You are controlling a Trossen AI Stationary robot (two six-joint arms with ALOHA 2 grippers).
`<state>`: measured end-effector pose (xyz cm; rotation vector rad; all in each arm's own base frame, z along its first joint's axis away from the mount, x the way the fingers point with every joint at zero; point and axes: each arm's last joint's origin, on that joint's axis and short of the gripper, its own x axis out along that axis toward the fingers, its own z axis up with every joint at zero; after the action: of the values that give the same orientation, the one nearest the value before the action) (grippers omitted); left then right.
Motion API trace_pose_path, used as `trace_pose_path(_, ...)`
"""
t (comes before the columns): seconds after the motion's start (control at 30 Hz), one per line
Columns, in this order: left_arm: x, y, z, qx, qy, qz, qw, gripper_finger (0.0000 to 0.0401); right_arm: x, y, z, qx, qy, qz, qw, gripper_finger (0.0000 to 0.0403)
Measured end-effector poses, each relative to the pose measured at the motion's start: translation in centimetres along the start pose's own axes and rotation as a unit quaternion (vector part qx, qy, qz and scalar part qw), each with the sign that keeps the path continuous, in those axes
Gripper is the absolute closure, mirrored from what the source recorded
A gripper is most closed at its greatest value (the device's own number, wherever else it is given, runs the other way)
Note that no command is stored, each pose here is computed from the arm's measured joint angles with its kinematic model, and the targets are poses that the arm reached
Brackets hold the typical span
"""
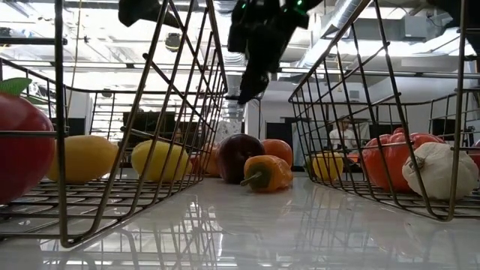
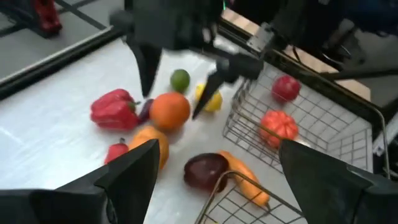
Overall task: Sort produce into baskets
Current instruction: Put the potato into the right brown wire basket
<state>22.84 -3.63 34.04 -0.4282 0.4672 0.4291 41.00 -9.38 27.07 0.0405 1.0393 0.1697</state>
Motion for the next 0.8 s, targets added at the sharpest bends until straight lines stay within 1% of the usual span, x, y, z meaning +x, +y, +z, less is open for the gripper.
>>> trace_pose_path(0.23, -1.8, 0.1, 0.1, -0.017, -0.025, 0.0, 1.0, 0.009, 2.8, -0.4, -0.1, -0.043, 0.015, -0.001, 0.999, 0.0031)
trace_pose_path(0.43, -3.6, 0.8, 0.6, -0.033, -0.037, -0.024, 0.998, 0.009, 5.7, -0.1, 0.3, -0.069, 0.009, -0.003, 0.998, 0.0031)
trace_pose_path(0.53, -4.6, 1.3, 0.7, -0.041, -0.027, -0.05, 0.998, 0.009, 6.4, -0.1, 0.5, -0.081, 0.005, -0.024, 0.996, 0.0031)
trace_pose_path(0.6, -5.3, 1.5, 0.8, -0.048, -0.017, -0.079, 0.996, 0.009, 7.2, -0.1, 0.6, -0.093, 0.0, -0.029, 0.995, 0.0031)
trace_pose_path(0.67, -5.7, 1.6, 0.6, -0.052, 0.006, -0.102, 0.993, 0.009, 7.5, -0.1, 0.6, -0.1, 0.001, -0.029, 0.995, 0.0034)
trace_pose_path(0.73, -6.2, 1.7, 0.6, -0.065, 0.03, -0.137, 0.988, 0.009, 8.3, -0.3, 0.3, -0.098, 0.01, -0.026, 0.995, 0.0039)
trace_pose_path(0.8, -6.4, 1.7, 0.2, -0.069, 0.068, -0.163, 0.982, 0.009, 8.7, -0.3, 0.1, -0.097, 0.017, -0.025, 0.995, 0.0047)
